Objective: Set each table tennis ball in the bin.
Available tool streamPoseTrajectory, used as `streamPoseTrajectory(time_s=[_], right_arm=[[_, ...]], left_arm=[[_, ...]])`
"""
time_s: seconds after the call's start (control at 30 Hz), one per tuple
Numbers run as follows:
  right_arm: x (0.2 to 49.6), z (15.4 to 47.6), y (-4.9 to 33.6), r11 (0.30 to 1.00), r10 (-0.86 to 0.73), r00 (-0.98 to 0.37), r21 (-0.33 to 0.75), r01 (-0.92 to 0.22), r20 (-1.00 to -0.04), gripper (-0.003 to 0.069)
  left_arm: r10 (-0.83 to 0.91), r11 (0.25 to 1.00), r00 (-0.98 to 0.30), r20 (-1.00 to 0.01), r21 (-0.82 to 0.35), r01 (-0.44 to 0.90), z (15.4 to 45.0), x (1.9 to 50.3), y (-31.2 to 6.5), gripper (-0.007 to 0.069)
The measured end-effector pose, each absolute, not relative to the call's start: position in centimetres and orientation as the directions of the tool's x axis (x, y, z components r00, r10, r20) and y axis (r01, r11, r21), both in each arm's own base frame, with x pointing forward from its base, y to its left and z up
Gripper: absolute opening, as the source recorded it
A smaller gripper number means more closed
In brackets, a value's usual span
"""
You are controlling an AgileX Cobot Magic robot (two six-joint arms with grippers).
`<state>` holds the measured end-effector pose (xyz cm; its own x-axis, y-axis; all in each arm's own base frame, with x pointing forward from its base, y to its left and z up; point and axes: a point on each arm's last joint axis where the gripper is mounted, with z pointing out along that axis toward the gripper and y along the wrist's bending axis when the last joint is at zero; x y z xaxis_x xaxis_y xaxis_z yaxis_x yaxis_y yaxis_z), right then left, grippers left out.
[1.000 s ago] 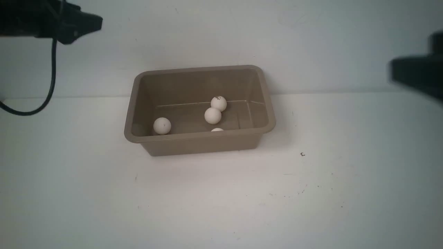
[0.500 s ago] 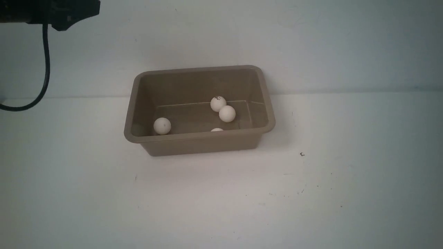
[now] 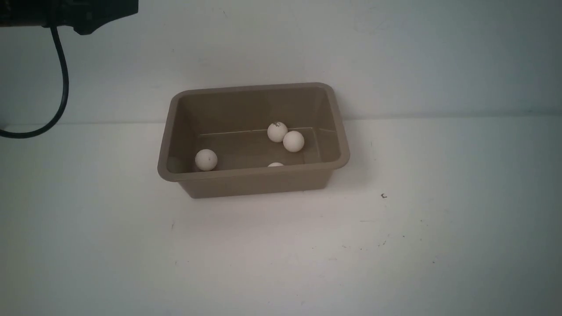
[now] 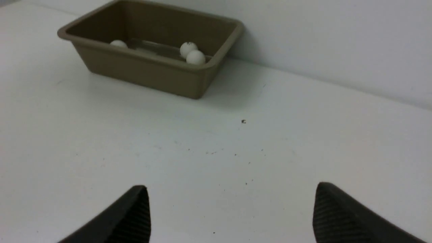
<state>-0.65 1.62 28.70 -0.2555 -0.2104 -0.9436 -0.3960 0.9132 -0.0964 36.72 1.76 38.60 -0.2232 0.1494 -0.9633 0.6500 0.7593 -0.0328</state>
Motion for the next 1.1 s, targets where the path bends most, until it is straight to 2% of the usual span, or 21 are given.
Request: streamPoseTrajectory(time_s=[0.53, 0.7, 0.97, 1.1], right_arm=[[2.3, 26.5, 1.7, 0.908, -0.174, -0.080, -0.128, -0.399, -0.982, 0.0588], [3.5, 23.1, 2.0, 0.909, -0.191, -0.154, -0.115, -0.402, -0.970, 0.0588], [3.5, 23.0, 2.1, 0.909, -0.151, -0.154, -0.076, -0.409, -0.977, 0.0588], [3.5, 22.8, 2.2, 0.903, -0.177, -0.163, -0.094, -0.418, -0.971, 0.0588]], left_arm=[[0.137, 0.742, -0.225, -0.965, -0.051, 0.669, 38.7, 36.6, 1.6, 0.0447], [0.123, 0.738, -0.222, -0.967, -0.061, 0.672, 38.8, 36.5, 1.5, 0.0447], [0.115, 0.733, -0.221, -0.968, -0.068, 0.677, 38.8, 36.5, 1.4, 0.0447], [0.106, 0.731, -0.219, -0.970, -0.073, 0.678, 38.9, 36.5, 1.4, 0.0447]])
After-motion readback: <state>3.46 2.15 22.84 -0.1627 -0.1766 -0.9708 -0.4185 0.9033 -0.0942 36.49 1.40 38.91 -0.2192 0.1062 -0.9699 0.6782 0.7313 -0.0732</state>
